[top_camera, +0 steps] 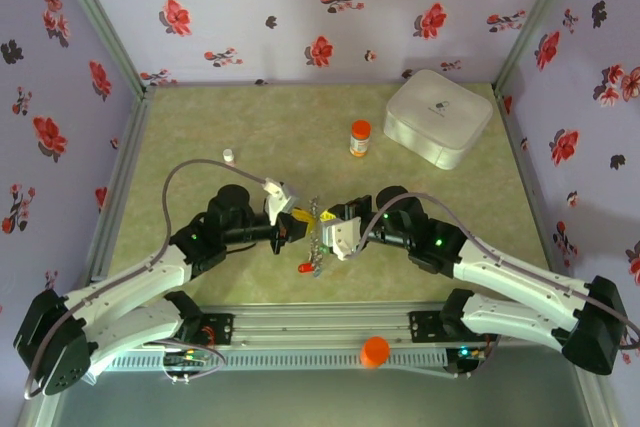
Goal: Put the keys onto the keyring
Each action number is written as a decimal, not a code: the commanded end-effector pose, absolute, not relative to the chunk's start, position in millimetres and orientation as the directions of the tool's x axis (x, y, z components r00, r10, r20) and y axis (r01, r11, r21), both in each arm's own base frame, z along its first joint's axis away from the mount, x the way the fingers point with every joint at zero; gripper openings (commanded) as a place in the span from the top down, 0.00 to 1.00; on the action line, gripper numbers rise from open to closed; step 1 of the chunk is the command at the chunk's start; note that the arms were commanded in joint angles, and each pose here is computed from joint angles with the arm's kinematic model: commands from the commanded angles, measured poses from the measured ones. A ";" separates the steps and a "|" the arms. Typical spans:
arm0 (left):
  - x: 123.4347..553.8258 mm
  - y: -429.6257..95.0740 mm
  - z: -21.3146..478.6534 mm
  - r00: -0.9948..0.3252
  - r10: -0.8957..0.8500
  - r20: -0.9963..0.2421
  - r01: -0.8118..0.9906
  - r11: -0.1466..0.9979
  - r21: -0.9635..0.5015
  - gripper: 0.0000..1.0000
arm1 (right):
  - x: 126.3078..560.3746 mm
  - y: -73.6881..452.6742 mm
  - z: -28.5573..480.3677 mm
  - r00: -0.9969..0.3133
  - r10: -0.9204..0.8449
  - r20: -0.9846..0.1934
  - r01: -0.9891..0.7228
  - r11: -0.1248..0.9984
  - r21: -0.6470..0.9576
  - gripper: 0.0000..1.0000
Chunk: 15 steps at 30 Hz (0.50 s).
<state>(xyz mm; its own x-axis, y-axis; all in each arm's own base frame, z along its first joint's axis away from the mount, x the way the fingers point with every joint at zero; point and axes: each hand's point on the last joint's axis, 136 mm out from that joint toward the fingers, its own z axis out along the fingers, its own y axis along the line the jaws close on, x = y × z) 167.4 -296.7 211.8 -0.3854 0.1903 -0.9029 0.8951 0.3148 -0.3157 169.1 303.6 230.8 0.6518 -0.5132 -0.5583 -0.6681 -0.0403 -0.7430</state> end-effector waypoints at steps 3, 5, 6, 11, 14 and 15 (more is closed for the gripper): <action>167.5 -304.2 240.2 -0.318 0.134 -0.938 0.925 0.260 -0.277 1.00 | 163.3 308.2 235.3 0.661 -0.485 -0.573 -0.675 -0.049 -0.736 1.00; 167.9 -304.6 239.5 -0.317 0.130 -0.940 0.925 0.260 -0.276 1.00 | 163.0 308.9 234.9 0.654 -0.483 -0.582 -0.683 -0.047 -0.728 1.00; 167.9 -304.7 239.6 -0.316 0.129 -0.940 0.926 0.259 -0.276 1.00 | 162.2 309.6 235.1 0.653 -0.478 -0.587 -0.687 -0.047 -0.725 1.00; 168.1 -305.1 239.1 -0.319 0.130 -0.939 0.925 0.259 -0.279 1.00 | 158.7 311.0 236.2 0.652 -0.465 -0.600 -0.696 -0.053 -0.716 1.00; 167.7 -305.2 238.1 -0.322 0.132 -0.938 0.924 0.258 -0.281 1.00 | 159.3 311.3 237.4 0.652 -0.463 -0.600 -0.694 -0.047 -0.718 1.00; 168.2 -305.0 238.6 -0.322 0.130 -0.938 0.924 0.259 -0.282 1.00 | 160.5 311.4 238.1 0.652 -0.464 -0.599 -0.692 -0.041 -0.721 1.00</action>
